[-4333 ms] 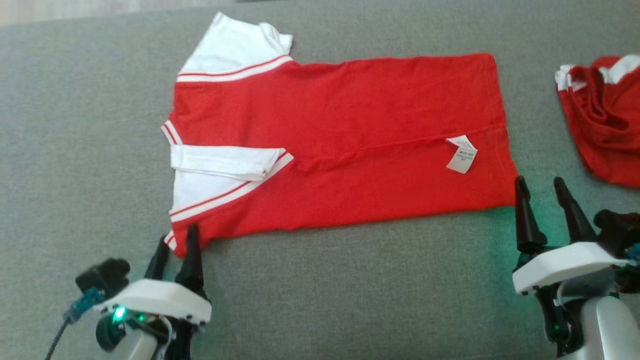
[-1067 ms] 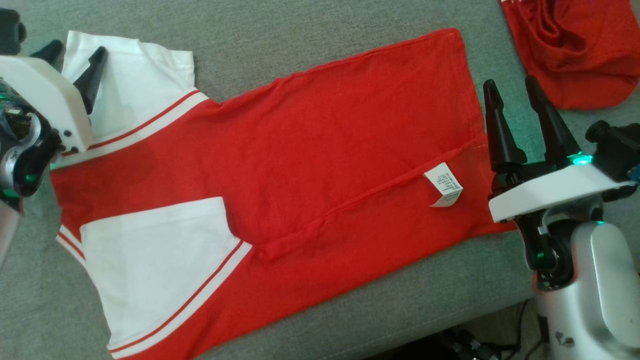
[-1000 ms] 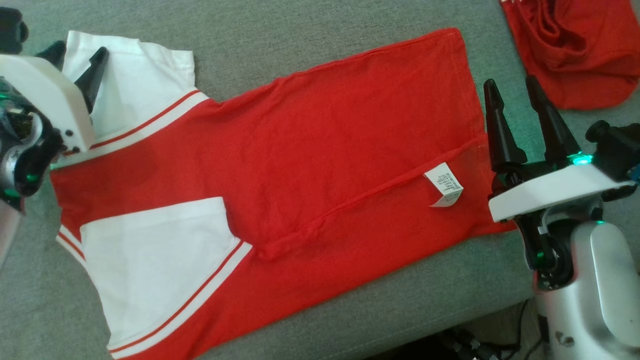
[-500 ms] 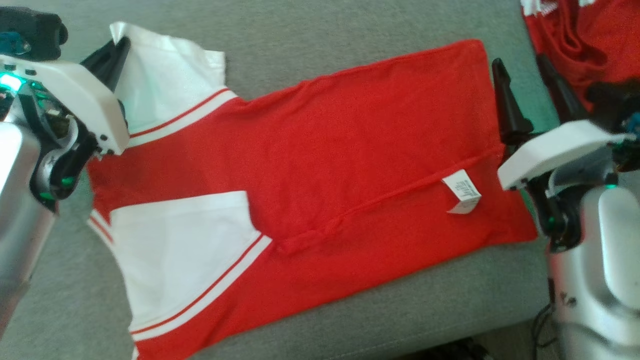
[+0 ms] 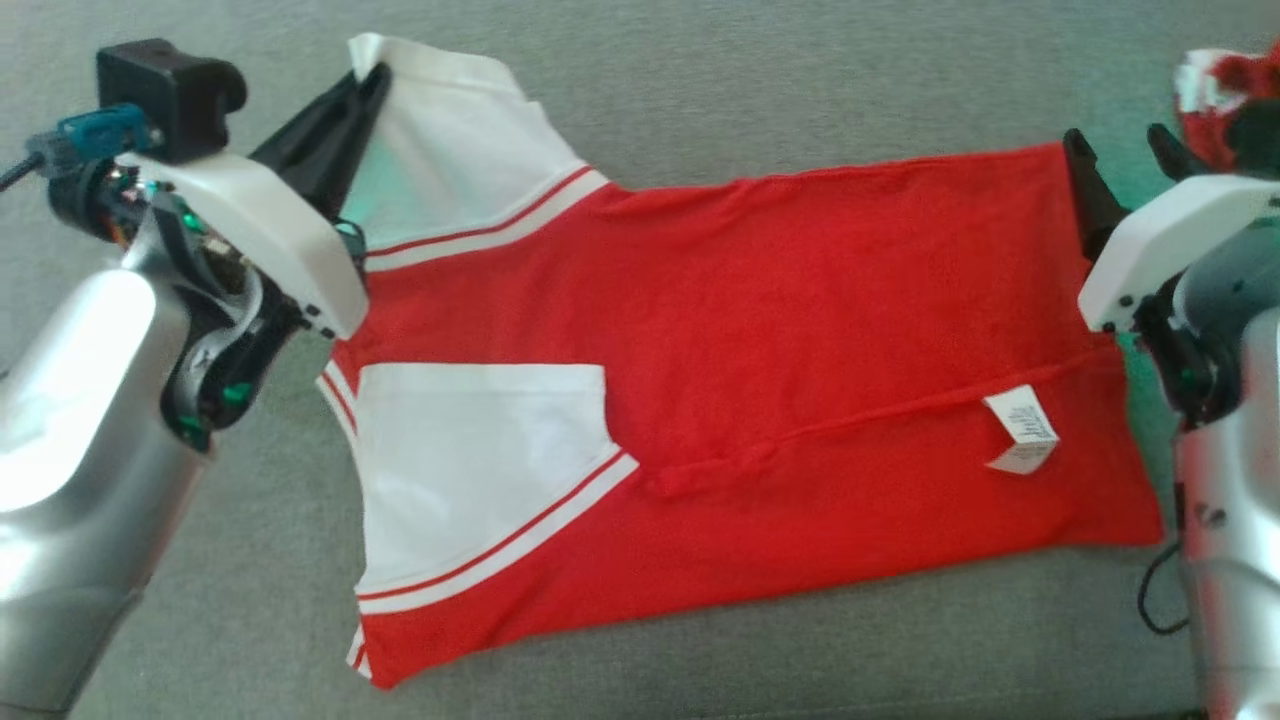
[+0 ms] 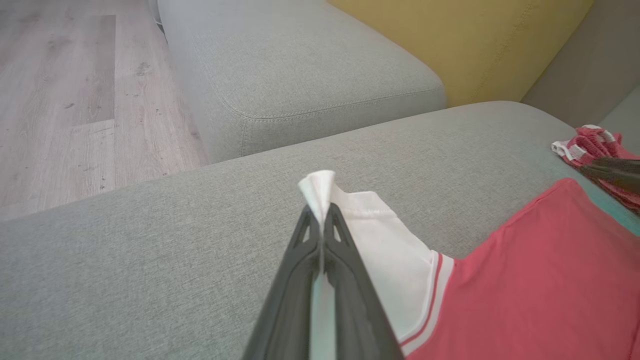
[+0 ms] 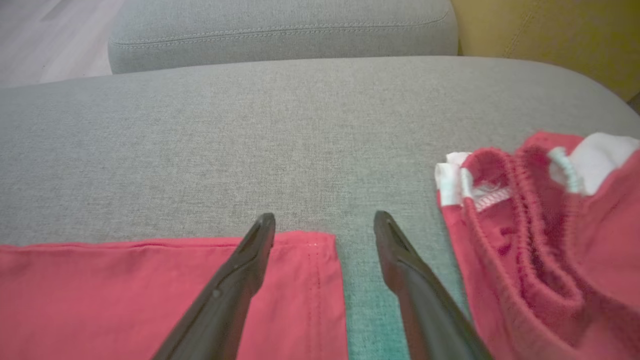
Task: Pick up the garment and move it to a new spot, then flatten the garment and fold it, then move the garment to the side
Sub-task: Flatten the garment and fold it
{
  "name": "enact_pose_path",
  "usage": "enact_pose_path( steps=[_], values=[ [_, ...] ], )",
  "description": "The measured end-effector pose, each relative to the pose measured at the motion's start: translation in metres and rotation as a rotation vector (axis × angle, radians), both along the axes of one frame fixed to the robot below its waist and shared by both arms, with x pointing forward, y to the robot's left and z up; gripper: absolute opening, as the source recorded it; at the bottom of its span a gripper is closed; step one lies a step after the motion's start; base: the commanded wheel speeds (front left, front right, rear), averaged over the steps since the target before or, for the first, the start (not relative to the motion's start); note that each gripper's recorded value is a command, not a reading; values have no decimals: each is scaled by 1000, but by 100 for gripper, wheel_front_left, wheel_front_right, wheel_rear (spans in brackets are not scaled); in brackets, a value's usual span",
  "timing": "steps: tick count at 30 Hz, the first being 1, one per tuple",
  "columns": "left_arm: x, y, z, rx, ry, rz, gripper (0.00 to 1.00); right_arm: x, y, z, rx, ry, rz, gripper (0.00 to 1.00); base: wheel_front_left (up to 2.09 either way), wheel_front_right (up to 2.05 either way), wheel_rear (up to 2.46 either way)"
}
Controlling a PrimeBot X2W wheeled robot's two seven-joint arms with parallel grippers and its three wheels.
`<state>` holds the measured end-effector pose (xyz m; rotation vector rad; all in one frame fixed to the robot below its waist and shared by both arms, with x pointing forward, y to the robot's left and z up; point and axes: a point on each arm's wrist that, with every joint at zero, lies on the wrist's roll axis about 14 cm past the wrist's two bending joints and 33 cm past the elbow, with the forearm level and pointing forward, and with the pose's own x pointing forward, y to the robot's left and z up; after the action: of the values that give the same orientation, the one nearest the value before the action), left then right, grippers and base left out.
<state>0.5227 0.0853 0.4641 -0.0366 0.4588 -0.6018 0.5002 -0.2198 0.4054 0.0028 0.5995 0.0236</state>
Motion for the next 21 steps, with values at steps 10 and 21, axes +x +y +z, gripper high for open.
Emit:
enact_pose_path(
  steps=[10,21],
  values=[
    [-4,0,-8,-21,11,0,0,10,5,-42,9,180,6,54,0,0,0],
    [-5,-1,10,-33,-40,1,0,16,5,-21,6,105,11,0,0,0,0]
  ],
)
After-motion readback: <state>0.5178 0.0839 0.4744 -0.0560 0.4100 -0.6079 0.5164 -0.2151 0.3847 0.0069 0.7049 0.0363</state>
